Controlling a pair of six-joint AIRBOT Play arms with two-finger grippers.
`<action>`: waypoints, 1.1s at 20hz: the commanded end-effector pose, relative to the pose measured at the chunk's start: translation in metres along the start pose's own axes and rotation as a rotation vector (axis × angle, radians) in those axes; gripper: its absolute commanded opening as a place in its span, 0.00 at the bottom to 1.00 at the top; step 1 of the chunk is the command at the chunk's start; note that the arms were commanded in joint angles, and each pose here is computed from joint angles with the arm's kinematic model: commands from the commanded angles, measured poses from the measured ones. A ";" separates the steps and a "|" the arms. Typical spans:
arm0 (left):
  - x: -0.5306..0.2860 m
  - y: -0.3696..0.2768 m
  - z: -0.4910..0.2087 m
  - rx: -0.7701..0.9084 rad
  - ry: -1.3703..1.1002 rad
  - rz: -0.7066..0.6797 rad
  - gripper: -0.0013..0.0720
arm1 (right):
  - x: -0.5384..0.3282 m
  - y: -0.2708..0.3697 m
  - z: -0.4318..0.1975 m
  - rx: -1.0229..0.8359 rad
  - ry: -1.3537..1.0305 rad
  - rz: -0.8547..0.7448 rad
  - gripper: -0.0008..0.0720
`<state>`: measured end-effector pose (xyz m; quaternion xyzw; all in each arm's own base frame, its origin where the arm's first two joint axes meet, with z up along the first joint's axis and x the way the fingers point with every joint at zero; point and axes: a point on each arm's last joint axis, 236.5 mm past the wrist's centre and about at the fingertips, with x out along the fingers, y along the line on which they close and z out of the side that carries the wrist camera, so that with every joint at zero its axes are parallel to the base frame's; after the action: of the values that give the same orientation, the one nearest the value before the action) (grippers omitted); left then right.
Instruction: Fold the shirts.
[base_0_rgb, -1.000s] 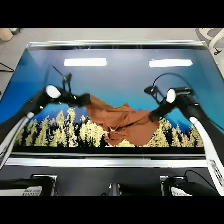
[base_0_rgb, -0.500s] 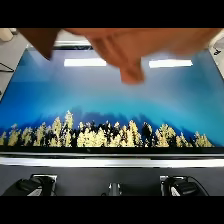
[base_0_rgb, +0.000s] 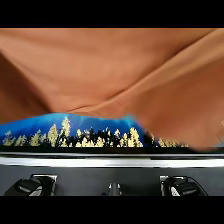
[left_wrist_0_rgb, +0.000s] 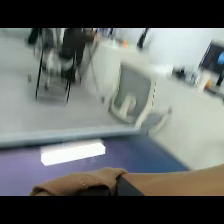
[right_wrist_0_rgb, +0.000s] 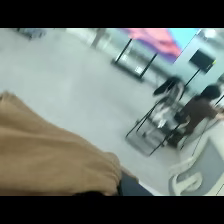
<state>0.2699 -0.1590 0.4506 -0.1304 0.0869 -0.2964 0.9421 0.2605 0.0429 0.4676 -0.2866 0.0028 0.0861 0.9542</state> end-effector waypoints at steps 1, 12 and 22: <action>0.026 0.048 -0.104 -0.133 0.304 0.124 0.05 | 0.058 0.046 -0.069 -0.069 0.269 0.194 0.04; 0.108 0.171 -0.364 -0.386 0.777 0.373 0.05 | 0.291 0.268 -0.261 0.243 0.562 0.722 0.04; 0.161 0.263 -0.420 -0.523 0.816 0.512 0.06 | 0.311 0.293 -0.303 0.330 0.645 0.707 0.09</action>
<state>0.4389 -0.1227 -0.0042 -0.2035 0.5081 -0.0606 0.8347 0.5315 0.1697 0.0527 -0.1264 0.3918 0.3124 0.8561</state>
